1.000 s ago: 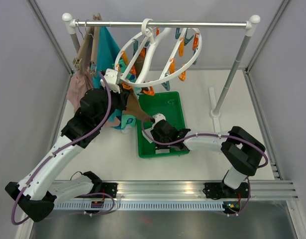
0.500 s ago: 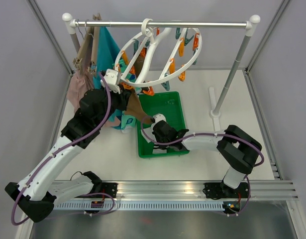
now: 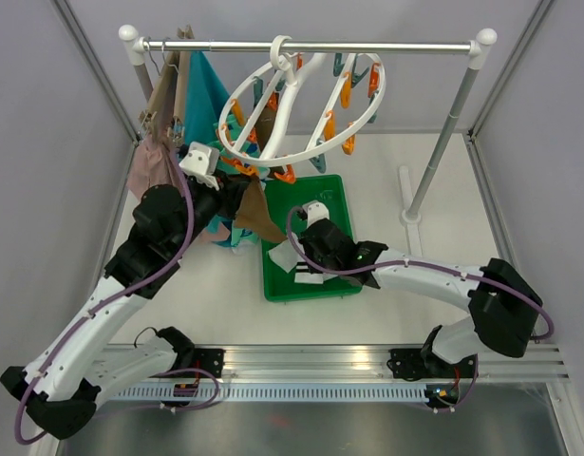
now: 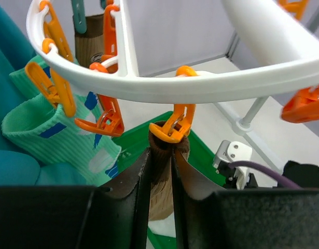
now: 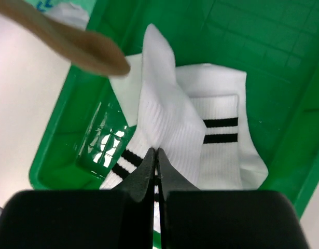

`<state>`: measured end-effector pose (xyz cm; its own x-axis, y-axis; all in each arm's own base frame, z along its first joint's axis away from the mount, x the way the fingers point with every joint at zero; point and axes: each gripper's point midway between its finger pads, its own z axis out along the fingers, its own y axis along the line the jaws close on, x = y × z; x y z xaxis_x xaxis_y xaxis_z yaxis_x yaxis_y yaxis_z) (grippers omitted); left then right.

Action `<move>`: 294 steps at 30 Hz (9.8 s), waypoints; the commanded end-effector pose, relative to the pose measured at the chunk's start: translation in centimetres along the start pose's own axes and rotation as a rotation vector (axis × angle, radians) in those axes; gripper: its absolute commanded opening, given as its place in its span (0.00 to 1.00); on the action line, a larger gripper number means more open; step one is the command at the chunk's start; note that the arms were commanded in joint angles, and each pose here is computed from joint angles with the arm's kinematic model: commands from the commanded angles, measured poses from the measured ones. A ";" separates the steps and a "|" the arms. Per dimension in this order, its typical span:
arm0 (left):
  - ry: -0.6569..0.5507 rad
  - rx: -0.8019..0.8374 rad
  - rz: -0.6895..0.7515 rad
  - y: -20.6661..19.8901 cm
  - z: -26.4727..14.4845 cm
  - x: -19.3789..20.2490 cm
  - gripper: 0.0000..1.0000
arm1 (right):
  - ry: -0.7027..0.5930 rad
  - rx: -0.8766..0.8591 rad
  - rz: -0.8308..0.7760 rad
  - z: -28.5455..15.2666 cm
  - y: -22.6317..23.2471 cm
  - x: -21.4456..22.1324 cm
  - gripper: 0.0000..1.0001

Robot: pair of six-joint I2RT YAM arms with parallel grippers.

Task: Clip the socks to the hanger
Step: Pick up the sock from the bin, then open the clamp at the hanger.

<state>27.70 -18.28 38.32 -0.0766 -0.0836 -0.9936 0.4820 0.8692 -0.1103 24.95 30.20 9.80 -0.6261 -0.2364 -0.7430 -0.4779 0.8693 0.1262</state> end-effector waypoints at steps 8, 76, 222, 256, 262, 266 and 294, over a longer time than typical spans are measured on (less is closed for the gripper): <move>-0.201 0.396 0.109 -6.2 -3.5 -2.2 0.27 | -0.130 -0.046 0.027 -6.0 0.6 -5.5 0.00; -0.224 0.358 0.596 -11.6 -1.7 7.2 0.34 | -0.023 -0.232 -0.138 -18.0 3.4 -11.8 0.00; -0.259 0.613 0.149 -17.6 -4.2 0.4 0.07 | -0.593 -0.516 -0.089 -24.1 5.0 -14.8 0.00; -0.022 0.112 0.019 -7.5 -4.2 4.7 0.02 | -0.961 -0.260 -0.249 -25.5 5.0 -23.8 0.63; -0.022 0.110 0.027 -7.2 -4.4 4.6 0.02 | -0.973 -0.242 -0.275 -24.9 6.8 -24.4 0.64; -0.024 0.112 0.035 -7.2 -4.5 4.4 0.02 | -0.987 -0.208 -0.296 -24.4 6.8 -25.1 0.69; -0.028 0.129 0.057 -7.4 -4.5 4.4 0.02 | -1.019 -0.113 -0.302 -21.9 8.0 -28.4 0.72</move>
<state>20.07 -23.02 32.86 -0.0483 -0.0114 -0.9988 0.5861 0.8093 -0.0376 25.35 34.77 43.11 0.2740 0.0146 -0.9616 -0.6330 0.7555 -0.1689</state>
